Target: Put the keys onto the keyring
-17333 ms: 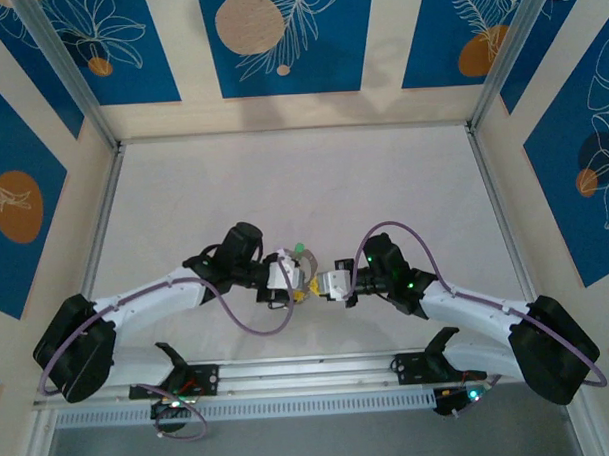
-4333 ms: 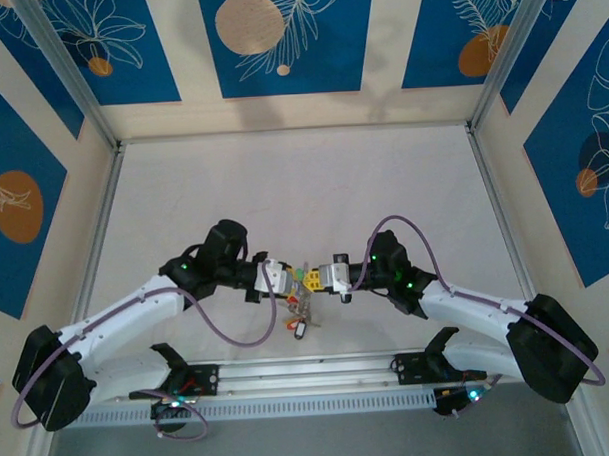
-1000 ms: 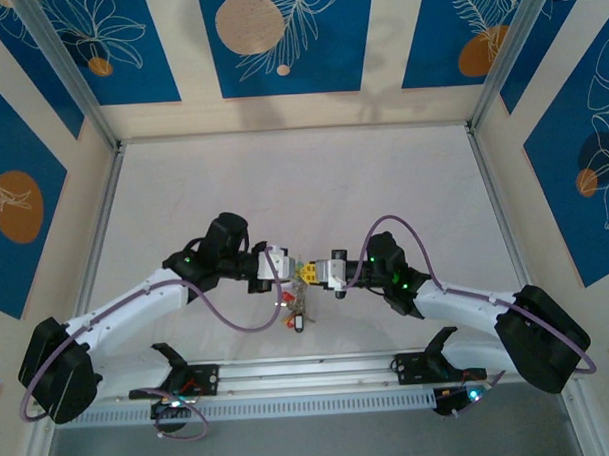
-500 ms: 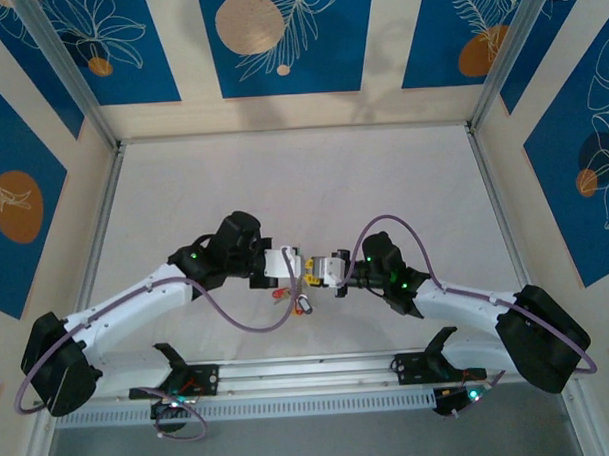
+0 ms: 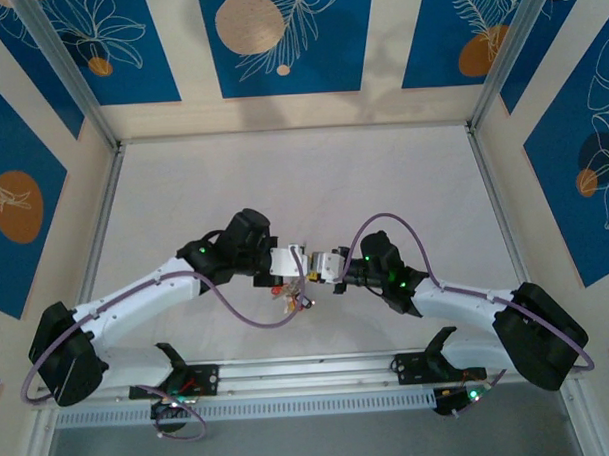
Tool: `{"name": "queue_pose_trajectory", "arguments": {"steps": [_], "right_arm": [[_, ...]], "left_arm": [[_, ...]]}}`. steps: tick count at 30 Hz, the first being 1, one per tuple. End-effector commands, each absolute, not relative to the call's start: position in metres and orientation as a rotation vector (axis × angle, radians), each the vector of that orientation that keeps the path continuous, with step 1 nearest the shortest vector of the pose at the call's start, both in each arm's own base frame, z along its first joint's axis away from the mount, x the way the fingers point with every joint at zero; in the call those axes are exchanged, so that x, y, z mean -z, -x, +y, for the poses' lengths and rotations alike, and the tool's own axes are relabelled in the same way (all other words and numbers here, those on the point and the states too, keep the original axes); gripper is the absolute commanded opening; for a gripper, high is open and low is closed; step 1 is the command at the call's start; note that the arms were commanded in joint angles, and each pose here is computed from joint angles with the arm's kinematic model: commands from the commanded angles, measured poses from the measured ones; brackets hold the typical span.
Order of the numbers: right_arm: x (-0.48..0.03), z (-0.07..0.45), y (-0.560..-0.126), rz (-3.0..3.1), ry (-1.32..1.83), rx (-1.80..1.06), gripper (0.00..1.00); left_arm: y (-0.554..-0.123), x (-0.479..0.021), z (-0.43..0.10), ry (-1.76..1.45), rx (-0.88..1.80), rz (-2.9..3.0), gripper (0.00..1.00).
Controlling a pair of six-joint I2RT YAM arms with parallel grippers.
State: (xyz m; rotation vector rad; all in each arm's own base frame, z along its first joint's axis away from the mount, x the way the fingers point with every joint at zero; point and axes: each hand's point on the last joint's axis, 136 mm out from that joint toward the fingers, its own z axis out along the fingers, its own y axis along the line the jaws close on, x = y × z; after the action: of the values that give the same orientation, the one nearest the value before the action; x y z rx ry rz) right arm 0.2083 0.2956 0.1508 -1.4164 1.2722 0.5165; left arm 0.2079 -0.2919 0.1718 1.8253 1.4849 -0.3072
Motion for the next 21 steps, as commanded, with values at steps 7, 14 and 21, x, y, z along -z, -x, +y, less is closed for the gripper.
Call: {"name": "queue_pose_trajectory", "arguments": {"steps": [7,14,21], "right_arm": [[-0.173,0.3,-0.213,1.237,1.349,-0.526,0.14],[-0.178,0.3,-0.211,1.221,1.32,-0.547,0.0],[-0.191,0.293,-0.207,1.163,1.23,-0.577,0.0]], "left_arm": [[-0.207,-0.18,-0.297,-1.816,0.326,1.504,0.0],[-0.2,-0.186,-0.302,-1.794,0.392,1.474,0.04],[-0.193,-0.169,-0.294,-1.78,0.471,1.437,0.21]]}}
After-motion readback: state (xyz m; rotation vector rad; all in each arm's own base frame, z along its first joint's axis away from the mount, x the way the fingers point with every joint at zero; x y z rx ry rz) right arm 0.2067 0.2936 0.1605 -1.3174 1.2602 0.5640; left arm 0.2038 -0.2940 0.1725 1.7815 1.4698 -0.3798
